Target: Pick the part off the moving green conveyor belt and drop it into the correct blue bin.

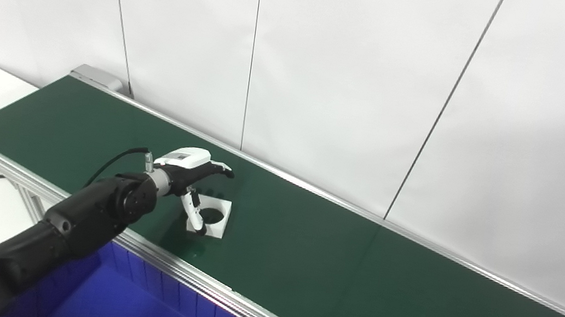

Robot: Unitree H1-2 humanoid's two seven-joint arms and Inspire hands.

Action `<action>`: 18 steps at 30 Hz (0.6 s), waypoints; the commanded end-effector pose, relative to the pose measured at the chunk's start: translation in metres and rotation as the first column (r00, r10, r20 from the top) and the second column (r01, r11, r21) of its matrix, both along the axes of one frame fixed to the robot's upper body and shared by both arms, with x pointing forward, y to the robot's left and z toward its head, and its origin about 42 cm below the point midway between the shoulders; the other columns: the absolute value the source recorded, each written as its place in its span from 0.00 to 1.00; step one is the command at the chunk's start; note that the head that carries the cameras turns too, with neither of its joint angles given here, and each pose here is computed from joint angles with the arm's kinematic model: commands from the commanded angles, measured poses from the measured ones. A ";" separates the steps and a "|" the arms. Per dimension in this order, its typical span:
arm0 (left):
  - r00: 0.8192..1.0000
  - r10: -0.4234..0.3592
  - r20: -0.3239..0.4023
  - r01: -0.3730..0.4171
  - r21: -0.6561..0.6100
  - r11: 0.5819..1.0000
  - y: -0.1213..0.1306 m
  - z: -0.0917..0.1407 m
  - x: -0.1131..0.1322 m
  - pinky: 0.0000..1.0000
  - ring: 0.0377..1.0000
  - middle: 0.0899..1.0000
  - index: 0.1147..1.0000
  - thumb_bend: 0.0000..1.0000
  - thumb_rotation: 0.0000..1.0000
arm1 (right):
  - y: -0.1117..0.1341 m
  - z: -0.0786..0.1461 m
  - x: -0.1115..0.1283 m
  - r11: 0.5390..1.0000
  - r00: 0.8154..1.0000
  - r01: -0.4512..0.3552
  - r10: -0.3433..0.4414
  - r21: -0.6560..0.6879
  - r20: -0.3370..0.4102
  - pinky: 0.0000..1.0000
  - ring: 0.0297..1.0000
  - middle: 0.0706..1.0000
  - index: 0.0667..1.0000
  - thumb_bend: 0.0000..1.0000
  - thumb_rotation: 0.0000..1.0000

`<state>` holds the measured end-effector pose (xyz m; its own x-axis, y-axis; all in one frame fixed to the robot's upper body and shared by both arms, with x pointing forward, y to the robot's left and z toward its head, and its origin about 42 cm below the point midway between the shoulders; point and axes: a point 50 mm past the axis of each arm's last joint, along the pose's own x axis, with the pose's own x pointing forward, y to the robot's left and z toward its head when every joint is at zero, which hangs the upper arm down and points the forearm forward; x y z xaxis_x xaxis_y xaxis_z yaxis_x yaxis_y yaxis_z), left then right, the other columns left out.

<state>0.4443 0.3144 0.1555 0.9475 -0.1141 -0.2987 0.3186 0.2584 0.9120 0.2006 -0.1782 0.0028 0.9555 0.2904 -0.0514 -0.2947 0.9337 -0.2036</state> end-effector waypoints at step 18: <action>0.989 -0.146 -0.018 0.147 0.098 0.984 -0.035 -0.021 -0.014 0.77 0.79 0.81 0.80 0.89 0.02 | 0.003 0.014 0.000 1.000 0.998 -0.004 0.003 0.026 0.066 0.72 0.78 0.83 0.90 0.64 0.36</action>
